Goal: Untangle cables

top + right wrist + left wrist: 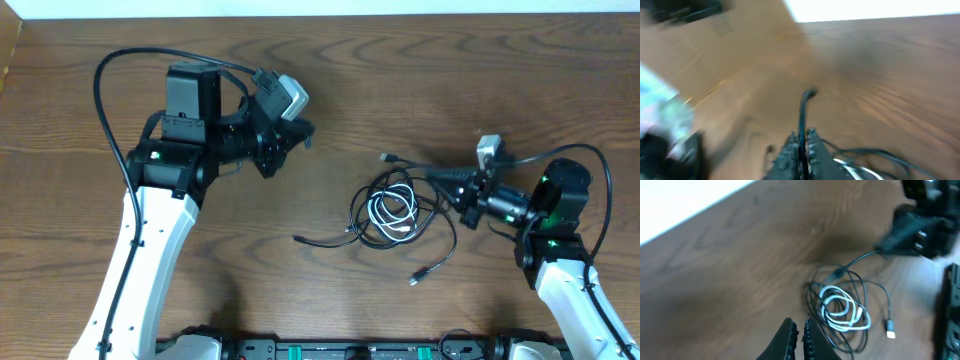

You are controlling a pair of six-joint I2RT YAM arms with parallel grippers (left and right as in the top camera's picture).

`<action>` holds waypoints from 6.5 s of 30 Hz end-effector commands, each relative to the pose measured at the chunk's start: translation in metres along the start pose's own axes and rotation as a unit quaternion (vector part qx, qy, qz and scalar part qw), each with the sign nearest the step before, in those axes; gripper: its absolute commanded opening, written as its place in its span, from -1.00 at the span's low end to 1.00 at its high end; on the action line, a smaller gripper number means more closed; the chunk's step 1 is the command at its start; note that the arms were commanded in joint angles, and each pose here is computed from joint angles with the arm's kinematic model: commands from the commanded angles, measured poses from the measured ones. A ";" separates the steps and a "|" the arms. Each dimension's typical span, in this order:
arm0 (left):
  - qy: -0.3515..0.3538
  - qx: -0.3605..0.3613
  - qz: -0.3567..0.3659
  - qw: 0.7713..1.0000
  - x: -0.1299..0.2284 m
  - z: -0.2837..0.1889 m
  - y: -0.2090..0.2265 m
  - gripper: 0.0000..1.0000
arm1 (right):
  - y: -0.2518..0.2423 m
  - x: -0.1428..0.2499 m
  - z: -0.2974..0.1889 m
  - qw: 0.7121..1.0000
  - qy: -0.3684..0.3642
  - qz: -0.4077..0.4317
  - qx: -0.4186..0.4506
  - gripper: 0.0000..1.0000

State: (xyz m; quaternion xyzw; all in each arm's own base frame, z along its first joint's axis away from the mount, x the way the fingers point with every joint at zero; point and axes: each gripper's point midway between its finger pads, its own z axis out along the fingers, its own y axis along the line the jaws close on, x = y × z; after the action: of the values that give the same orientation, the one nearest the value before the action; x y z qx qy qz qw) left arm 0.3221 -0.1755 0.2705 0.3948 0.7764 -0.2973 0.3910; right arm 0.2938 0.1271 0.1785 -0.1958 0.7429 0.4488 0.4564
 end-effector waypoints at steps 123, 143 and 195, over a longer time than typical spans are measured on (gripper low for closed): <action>0.275 0.192 0.038 0.941 0.196 0.213 -0.079 0.54 | -0.081 0.052 -0.009 0.937 0.041 0.171 0.301 0.93; 0.202 0.140 0.070 0.967 0.128 0.182 -0.059 -0.85 | -0.077 0.051 -0.006 0.941 0.041 0.177 0.287 0.95; 0.071 -0.042 -0.002 0.997 0.023 0.065 0.019 -0.50 | -0.007 0.040 0.032 0.995 0.071 -0.006 0.065 0.75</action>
State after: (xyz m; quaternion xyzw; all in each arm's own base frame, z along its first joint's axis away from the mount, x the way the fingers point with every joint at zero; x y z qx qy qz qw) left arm 0.3413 -0.2108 0.2410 0.3977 0.7971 -0.2556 0.3758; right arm 0.2903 0.1522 0.1453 -0.1789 0.7936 0.4129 0.4096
